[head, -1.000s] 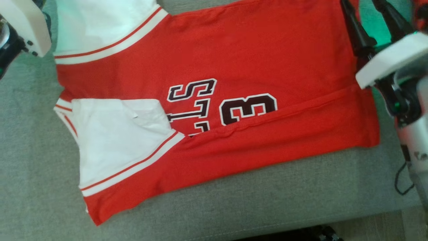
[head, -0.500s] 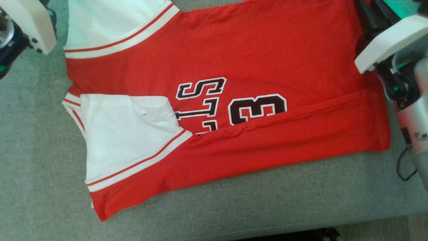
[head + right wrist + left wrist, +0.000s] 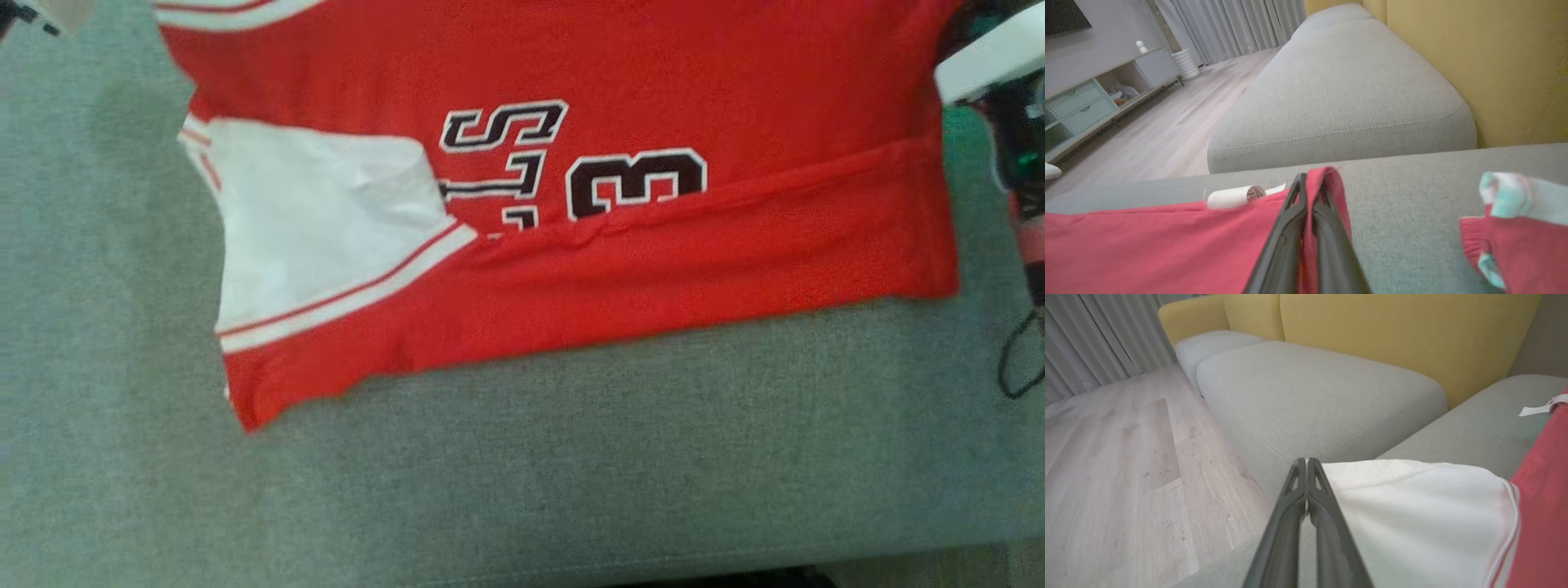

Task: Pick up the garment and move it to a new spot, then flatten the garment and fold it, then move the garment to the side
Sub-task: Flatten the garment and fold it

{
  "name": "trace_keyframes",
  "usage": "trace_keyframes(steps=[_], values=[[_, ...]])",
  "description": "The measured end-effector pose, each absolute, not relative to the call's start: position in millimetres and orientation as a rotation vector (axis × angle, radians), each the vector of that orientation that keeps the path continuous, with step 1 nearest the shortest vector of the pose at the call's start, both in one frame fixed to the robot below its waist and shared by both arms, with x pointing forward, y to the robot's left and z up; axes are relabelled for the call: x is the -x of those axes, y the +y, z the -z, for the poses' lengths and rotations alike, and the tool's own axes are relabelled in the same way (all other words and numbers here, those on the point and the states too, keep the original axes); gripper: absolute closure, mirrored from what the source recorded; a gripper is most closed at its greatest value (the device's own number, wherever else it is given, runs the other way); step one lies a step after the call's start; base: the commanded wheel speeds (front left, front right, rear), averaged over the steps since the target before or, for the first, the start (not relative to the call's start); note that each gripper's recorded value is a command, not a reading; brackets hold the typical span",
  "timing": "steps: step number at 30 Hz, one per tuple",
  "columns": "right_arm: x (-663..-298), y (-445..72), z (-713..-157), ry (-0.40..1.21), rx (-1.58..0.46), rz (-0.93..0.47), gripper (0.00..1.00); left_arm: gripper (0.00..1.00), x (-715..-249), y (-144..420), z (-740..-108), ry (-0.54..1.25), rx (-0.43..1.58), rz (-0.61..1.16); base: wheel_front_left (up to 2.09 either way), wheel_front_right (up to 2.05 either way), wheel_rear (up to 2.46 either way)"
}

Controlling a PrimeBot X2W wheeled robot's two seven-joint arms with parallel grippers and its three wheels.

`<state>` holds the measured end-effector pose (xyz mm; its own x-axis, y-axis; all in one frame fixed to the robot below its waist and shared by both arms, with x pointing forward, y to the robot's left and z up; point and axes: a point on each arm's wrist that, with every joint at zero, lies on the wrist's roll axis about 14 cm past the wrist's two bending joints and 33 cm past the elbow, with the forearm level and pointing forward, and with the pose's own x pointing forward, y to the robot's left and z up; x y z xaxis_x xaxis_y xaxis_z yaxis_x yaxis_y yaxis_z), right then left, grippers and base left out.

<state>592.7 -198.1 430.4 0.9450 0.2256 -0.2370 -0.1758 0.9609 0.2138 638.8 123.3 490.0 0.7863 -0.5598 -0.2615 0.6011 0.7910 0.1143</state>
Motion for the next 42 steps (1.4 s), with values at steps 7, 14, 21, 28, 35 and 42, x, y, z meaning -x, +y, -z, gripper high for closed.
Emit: trace_keyframes(steps=[7, 14, 21, 28, 35, 42], values=[[-577, -203, -450, 0.240, -0.180, -0.225, 1.00, 1.00, -612, 122, -516, 0.158, -0.185, 0.664, 0.00, 0.00, 0.00], [-536, -209, -430, 0.329, -0.188, -0.222, 1.00, 1.00, -552, 140, -484, 0.272, -0.149, 0.675, 0.00, 0.00, 0.00], [-508, -213, -426, 0.362, -0.194, -0.212, 1.00, 1.00, -482, 152, -451, 0.400, -0.100, 0.656, 0.00, 0.00, 0.00], [-482, -212, -396, 0.455, -0.202, -0.193, 1.00, 1.00, -437, 147, -428, 0.467, -0.054, 0.640, 0.00, 0.00, 0.00], [-467, -212, -382, 0.463, -0.233, -0.143, 0.00, 0.00, -427, 132, -409, 0.454, 0.016, 0.548, 0.00, 0.00, 0.00], [-448, -209, -383, 0.366, -0.339, -0.050, 0.00, 0.00, -439, 129, -449, 0.213, 0.108, 0.296, 0.00, 0.00, 0.00]])
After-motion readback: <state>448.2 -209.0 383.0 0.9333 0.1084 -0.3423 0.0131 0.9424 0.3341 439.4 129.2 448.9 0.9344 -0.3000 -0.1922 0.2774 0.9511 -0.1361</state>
